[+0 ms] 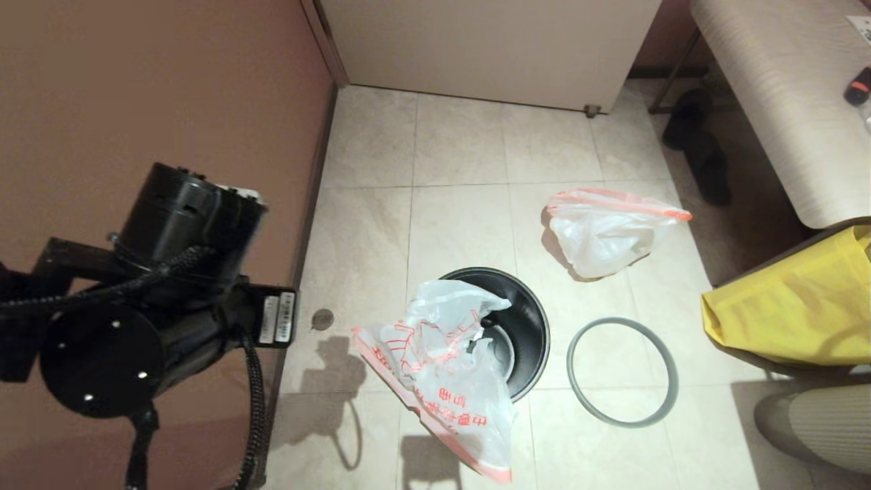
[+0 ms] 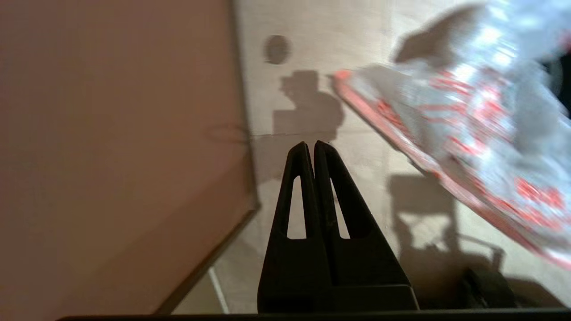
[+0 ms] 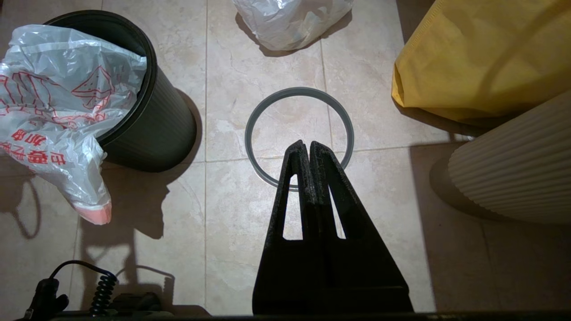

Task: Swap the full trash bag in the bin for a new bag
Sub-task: Put the new garbage bag on the trash can

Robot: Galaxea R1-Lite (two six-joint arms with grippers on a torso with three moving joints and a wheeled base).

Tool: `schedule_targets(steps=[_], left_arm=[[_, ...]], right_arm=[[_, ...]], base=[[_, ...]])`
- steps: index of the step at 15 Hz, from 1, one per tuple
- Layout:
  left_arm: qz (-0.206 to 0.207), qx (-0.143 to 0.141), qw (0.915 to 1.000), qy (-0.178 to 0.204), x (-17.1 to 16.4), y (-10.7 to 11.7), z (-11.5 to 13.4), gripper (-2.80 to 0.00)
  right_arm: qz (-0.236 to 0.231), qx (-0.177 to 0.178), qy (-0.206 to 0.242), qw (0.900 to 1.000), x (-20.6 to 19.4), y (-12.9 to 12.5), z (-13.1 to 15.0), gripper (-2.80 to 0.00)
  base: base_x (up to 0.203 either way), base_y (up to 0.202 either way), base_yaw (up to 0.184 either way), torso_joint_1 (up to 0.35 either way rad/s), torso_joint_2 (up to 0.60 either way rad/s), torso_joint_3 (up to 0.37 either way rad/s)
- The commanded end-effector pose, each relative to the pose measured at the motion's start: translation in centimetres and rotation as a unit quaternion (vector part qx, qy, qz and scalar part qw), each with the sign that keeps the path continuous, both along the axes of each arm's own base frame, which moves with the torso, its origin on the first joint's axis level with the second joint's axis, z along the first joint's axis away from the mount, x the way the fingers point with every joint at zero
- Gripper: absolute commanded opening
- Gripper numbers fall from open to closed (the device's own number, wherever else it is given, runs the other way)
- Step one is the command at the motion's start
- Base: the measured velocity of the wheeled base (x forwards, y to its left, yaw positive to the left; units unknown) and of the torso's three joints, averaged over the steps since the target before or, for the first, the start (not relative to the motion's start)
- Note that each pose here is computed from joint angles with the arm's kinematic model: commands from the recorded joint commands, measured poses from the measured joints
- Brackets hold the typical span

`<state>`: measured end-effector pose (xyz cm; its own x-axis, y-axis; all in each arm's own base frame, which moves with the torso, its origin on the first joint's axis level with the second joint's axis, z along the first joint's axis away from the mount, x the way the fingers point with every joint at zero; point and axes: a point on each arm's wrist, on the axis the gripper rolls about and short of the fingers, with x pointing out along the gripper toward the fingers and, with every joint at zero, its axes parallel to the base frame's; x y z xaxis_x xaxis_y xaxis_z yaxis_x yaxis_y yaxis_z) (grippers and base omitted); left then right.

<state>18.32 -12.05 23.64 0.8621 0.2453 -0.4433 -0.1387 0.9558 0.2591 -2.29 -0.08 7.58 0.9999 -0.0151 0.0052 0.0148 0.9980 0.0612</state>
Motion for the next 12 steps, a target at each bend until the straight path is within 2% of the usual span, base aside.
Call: schedule_targets(steps=[1, 3, 7, 9, 12], left_arm=[[0.063, -0.018, 0.9973, -0.034, -0.8, 3.5, 1.1, -2.8], [0.094, -0.029, 0.9931, -0.064, -1.9, 5.5, 1.2, -2.8], [0.123, -0.057, 0.9811, -0.138, -6.0, 8.7, 1.0, -2.8], [0.104, -0.092, 0.9742, -0.178, -8.8, 9.9, 0.8, -2.8], [0.069, -0.137, 0.964, -0.217, -12.3, 11.2, -1.4, -2.8]], right_arm=[[0.0, 0.0, 0.0, 1.0, 0.0, 0.0, 0.0, -2.8], [0.0, 0.0, 0.0, 1.0, 0.0, 0.0, 0.0, -2.8], [0.0, 0.0, 0.0, 1.0, 0.0, 0.0, 0.0, -2.8], [0.0, 0.0, 0.0, 1.0, 0.0, 0.0, 0.0, -2.8], [0.0, 0.0, 0.0, 1.0, 0.0, 0.0, 0.0, -2.8]], base=[[0.0, 0.0, 0.0, 0.0, 0.0, 0.0], [0.0, 0.0, 0.0, 0.0, 0.0, 0.0], [0.0, 0.0, 0.0, 0.0, 0.0, 0.0], [0.0, 0.0, 0.0, 0.0, 0.0, 0.0], [0.0, 0.0, 0.0, 0.0, 0.0, 0.0]])
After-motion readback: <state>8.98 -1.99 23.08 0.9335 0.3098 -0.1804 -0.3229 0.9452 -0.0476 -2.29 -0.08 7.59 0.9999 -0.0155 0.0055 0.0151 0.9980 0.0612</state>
